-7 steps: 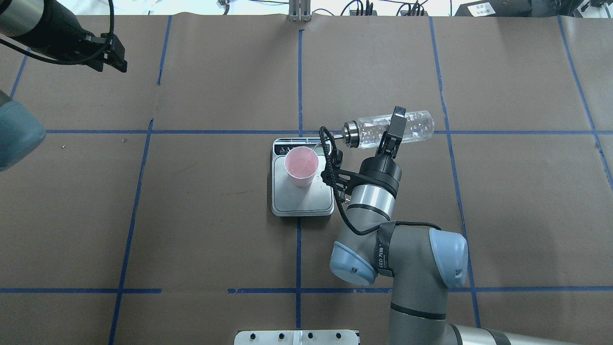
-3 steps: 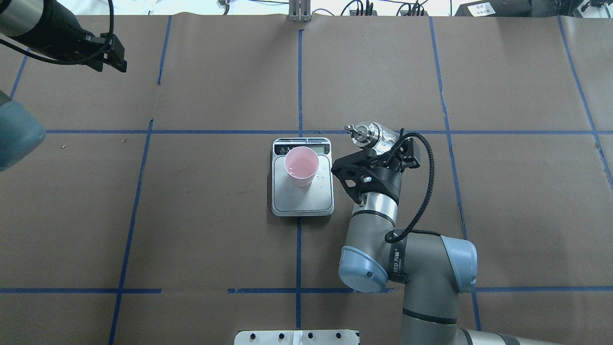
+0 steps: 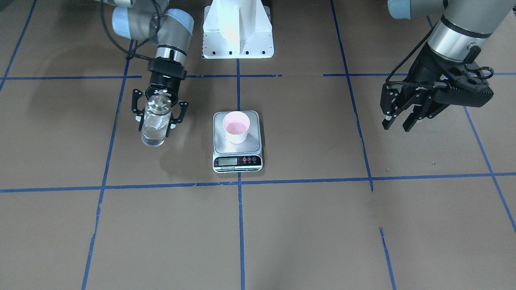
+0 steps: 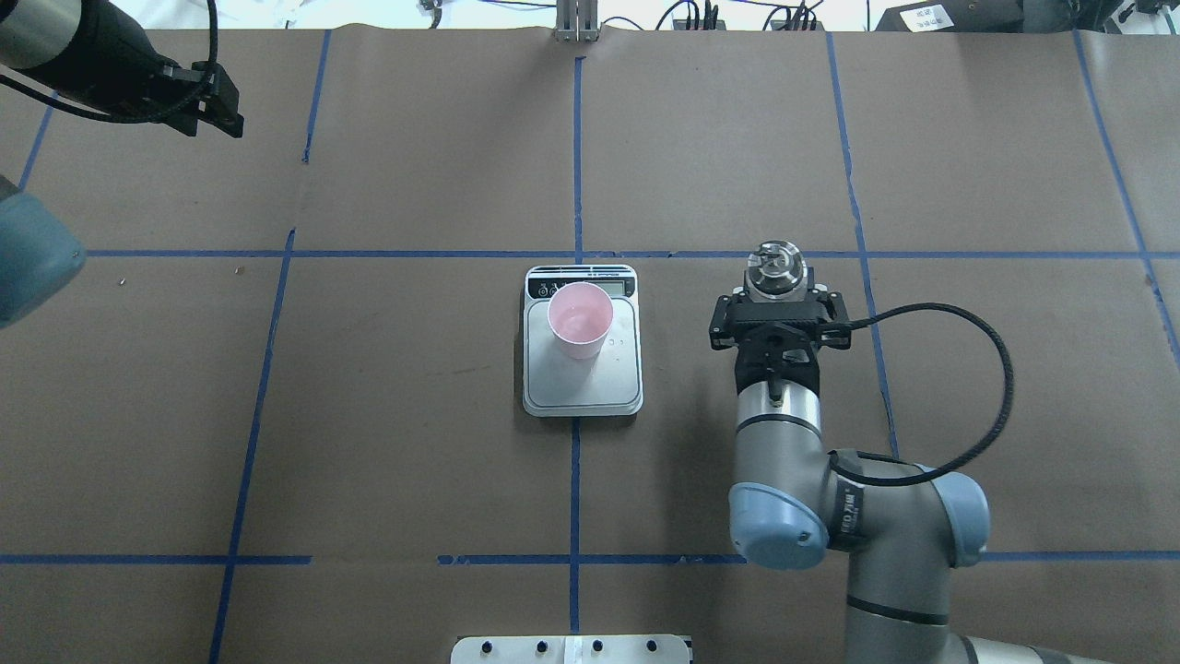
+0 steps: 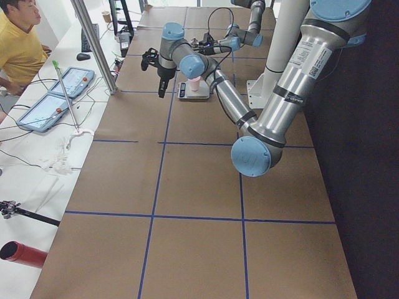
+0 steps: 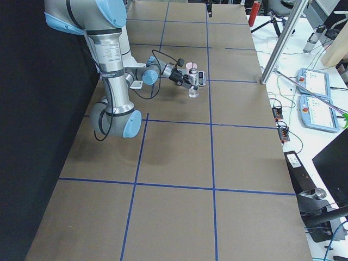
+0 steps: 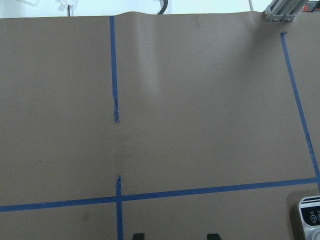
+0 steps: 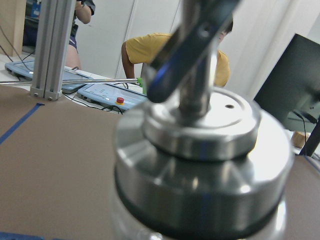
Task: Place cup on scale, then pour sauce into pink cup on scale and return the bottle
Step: 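Lower the bottle back to its spot with the right gripper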
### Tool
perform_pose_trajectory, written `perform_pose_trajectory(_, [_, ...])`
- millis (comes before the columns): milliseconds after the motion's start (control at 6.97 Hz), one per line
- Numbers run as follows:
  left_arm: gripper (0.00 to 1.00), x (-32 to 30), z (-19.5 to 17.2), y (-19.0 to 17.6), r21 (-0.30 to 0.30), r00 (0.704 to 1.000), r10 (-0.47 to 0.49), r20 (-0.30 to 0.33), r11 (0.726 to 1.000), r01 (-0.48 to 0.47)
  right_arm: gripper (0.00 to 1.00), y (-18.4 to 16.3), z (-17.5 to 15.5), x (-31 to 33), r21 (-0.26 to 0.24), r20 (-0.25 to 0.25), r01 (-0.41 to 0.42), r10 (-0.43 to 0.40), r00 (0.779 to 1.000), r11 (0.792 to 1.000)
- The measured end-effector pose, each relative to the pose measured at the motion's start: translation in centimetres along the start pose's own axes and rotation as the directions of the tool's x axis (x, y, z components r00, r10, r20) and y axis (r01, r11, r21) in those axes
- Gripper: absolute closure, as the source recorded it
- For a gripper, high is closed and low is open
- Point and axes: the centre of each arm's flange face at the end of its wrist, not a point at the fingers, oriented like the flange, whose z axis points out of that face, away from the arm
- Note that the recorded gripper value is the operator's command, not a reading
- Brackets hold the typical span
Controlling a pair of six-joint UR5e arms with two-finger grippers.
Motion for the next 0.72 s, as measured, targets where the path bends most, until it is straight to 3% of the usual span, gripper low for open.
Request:
perform_pose_trajectory(287, [0.47,0.2,-0.4,0.1,0.005,1.000,0.002,-0.004,1.000,-0.002,1.00,2.6,0.9,5.7,-0.001,0.052,-0.145,0.145,0.988,0.989])
perform_pose_trajectory(717, [0.47,0.3,-0.7,0.3,0.004,1.000,0.002,-0.003,1.000,-0.002,1.00,6.7,2.6,10.3,-0.019,0.053,-0.205,0.206,0.977,0.979])
